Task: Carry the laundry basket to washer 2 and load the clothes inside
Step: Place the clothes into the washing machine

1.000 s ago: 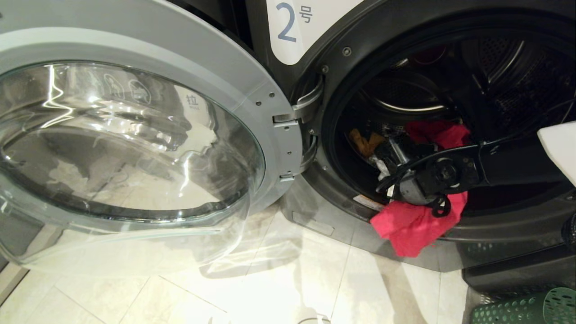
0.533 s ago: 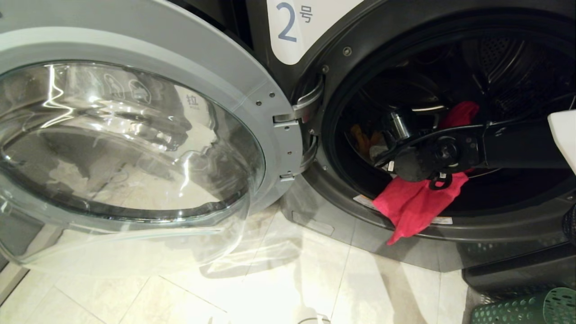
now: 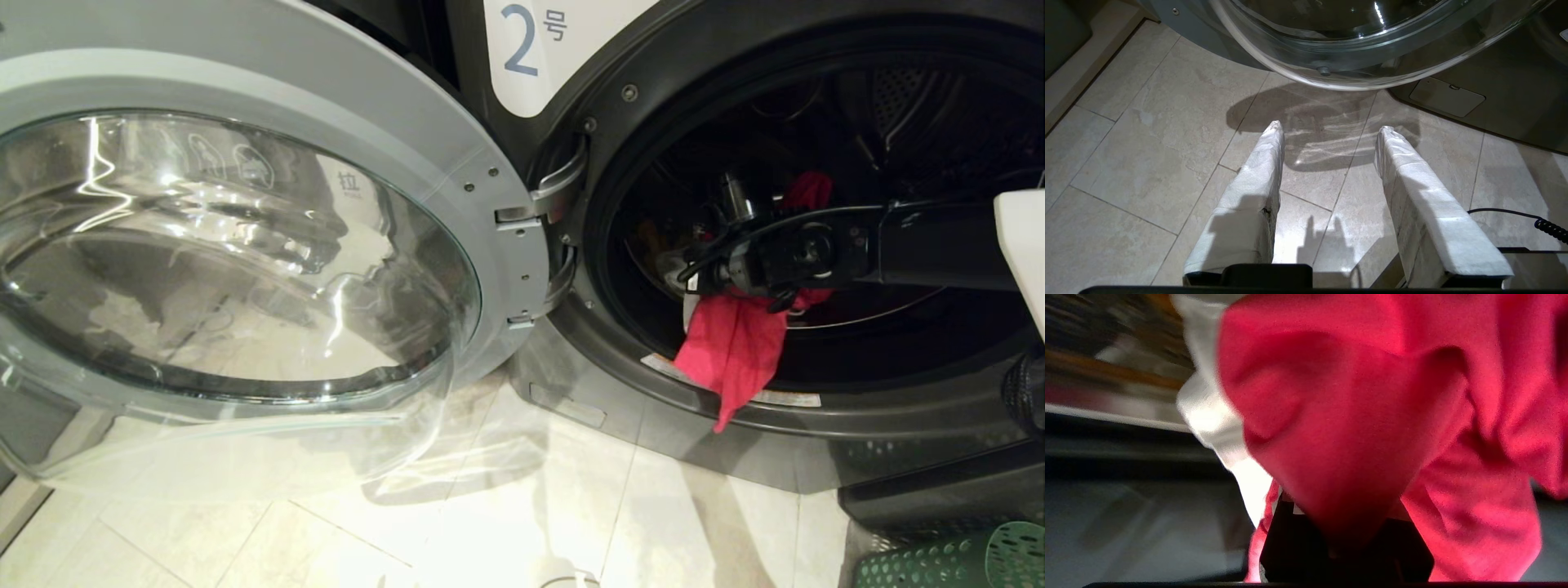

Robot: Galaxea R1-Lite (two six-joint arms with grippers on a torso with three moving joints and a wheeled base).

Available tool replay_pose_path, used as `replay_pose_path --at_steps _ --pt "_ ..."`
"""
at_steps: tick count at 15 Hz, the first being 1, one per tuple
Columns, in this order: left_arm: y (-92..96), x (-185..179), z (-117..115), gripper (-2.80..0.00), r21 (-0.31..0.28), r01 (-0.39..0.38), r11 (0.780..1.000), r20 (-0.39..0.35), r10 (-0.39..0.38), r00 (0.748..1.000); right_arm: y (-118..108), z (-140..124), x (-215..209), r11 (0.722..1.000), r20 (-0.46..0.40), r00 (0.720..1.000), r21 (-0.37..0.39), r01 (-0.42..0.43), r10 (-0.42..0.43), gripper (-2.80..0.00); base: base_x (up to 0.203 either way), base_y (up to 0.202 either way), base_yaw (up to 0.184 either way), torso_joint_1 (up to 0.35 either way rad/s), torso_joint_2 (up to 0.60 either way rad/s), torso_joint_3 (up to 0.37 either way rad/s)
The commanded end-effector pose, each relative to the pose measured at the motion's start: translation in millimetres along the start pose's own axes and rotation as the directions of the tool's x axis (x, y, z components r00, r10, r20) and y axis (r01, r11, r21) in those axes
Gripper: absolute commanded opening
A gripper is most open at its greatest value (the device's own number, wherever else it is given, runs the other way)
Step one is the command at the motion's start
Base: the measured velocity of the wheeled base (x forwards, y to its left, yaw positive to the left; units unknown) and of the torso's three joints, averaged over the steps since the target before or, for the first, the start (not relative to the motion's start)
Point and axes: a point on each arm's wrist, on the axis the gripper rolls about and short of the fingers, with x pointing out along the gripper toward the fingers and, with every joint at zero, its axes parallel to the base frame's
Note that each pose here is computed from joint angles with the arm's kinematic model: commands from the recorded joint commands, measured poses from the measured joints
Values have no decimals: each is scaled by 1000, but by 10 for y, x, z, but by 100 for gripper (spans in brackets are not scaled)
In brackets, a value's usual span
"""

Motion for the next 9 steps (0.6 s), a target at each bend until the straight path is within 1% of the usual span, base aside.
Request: replay_pose_path --at_steps 1,2,3,4,5,7,9 --pt "0 1 -1 -280 0 0 1000 -2 0 1000 23 111 60 1000 34 999 0 -20 20 -280 0 0 0 0 0 0" --pt "0 1 -1 -280 0 0 1000 -2 0 1000 41 161 125 999 64 997 -32 -34 36 -280 0 0 0 0 0 0" --pt "0 1 -1 -280 0 -1 1000 -2 1 1000 52 223 173 997 130 990 -54 -48 54 -280 0 0 0 0 0 0" --pt "0 1 -1 -280 0 1 1000 -2 -1 1000 54 254 240 993 183 981 -104 -48 66 -280 0 0 0 0 0 0" --pt "0 1 -1 -280 0 -1 1000 -2 1 1000 56 286 293 989 233 969 -138 -50 81 -280 0 0 0 0 0 0" --pt "0 1 -1 -280 0 0 1000 -2 0 1000 76 365 362 982 349 930 -184 -48 111 -280 0 0 0 0 0 0" --pt "0 1 -1 -280 0 -1 1000 -2 1 1000 74 425 412 976 445 887 -218 -23 120 -280 0 0 0 0 0 0"
